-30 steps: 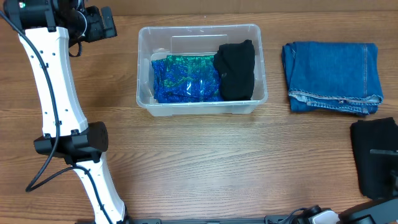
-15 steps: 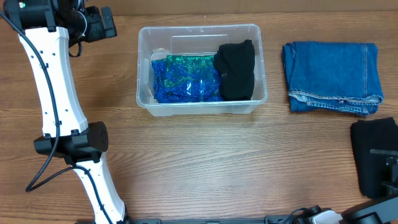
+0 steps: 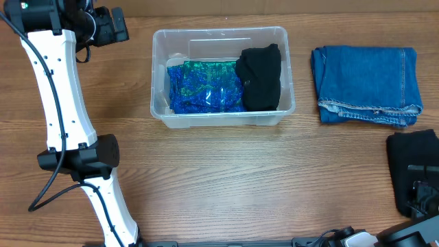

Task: Pack container
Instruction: 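Reach the right gripper to the black garment on the right and grasp, then carry the black garment over the bin, lay it flat, release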

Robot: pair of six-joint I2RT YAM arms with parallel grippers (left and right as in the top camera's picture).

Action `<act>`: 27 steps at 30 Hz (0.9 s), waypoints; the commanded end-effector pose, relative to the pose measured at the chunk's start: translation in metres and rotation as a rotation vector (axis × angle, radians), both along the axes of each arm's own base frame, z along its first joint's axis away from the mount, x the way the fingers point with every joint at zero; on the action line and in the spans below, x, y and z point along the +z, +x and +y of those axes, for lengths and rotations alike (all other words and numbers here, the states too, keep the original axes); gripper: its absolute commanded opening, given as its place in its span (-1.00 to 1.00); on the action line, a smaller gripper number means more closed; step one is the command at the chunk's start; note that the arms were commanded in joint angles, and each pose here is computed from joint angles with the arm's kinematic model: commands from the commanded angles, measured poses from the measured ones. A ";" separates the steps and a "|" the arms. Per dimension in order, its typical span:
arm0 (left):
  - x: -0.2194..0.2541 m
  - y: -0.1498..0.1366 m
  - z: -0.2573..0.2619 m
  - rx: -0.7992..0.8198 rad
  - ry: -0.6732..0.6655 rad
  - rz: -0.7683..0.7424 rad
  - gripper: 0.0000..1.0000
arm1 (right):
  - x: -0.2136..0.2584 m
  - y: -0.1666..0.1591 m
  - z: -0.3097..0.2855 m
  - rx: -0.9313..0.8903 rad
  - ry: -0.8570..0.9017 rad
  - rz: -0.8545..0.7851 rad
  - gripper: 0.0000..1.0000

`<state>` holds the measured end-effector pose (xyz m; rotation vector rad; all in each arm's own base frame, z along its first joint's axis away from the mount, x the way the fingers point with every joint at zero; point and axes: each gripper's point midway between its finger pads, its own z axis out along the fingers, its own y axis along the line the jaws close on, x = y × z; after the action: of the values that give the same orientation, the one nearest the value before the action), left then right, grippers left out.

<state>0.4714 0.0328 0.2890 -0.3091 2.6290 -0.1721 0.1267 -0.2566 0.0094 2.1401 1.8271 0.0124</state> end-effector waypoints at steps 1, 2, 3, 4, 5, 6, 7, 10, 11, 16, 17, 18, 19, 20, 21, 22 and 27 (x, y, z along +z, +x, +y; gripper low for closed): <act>-0.003 0.001 -0.001 0.002 -0.006 0.007 1.00 | -0.008 0.009 0.014 0.044 0.025 -0.001 -0.87; -0.003 0.001 -0.001 0.002 -0.006 0.007 1.00 | -0.008 0.013 0.016 0.056 0.027 -0.011 -0.92; -0.003 0.001 -0.001 0.002 -0.006 0.007 1.00 | -0.007 0.018 0.018 0.079 0.033 -0.028 -0.92; -0.003 0.001 -0.001 0.002 -0.006 0.007 1.00 | -0.006 0.022 0.020 0.091 0.037 -0.045 -0.92; -0.003 0.001 -0.001 0.002 -0.006 0.007 1.00 | -0.003 0.029 0.021 0.104 0.045 -0.078 -0.93; -0.003 0.001 -0.001 0.002 -0.006 0.007 1.00 | 0.005 0.041 0.022 0.154 0.051 -0.139 -0.92; -0.003 0.001 -0.001 0.002 -0.006 0.007 1.00 | 0.021 0.054 0.021 0.195 0.058 -0.197 -0.92; -0.003 0.001 -0.001 0.002 -0.006 0.007 1.00 | 0.066 0.081 0.020 0.278 0.069 -0.309 -0.92; -0.003 0.001 -0.001 0.002 -0.006 0.007 1.00 | 0.082 0.090 0.021 0.317 0.065 -0.340 -0.92; -0.003 0.001 -0.001 0.002 -0.006 0.007 1.00 | 0.181 0.131 0.029 0.538 -0.060 -0.374 -0.92; -0.003 0.001 -0.001 0.002 -0.006 0.007 1.00 | 0.195 0.137 0.034 0.579 -0.082 -0.379 -0.92; -0.003 0.001 -0.001 0.002 -0.006 0.007 1.00 | 0.218 0.147 0.043 0.651 -0.117 -0.389 -0.92; -0.003 0.001 -0.001 0.002 -0.006 0.007 1.00 | 0.236 0.154 0.052 0.714 -0.149 -0.395 -0.92; -0.003 0.001 -0.001 0.002 -0.006 0.007 1.00 | 0.251 0.161 0.061 0.769 -0.179 -0.405 -0.92; -0.003 0.001 -0.001 0.002 -0.006 0.007 1.00 | 0.278 0.171 0.078 0.868 -0.245 -0.424 -0.92; -0.003 0.001 -0.001 0.002 -0.006 0.007 1.00 | 0.303 0.181 0.095 0.959 -0.308 -0.452 -0.92; -0.003 0.001 -0.001 0.002 -0.006 0.007 1.00 | 0.388 0.215 0.218 1.452 -0.501 -0.761 -0.92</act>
<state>0.4714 0.0328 0.2890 -0.3091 2.6290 -0.1721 0.3363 -0.1133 0.3363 0.5451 2.1851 0.4282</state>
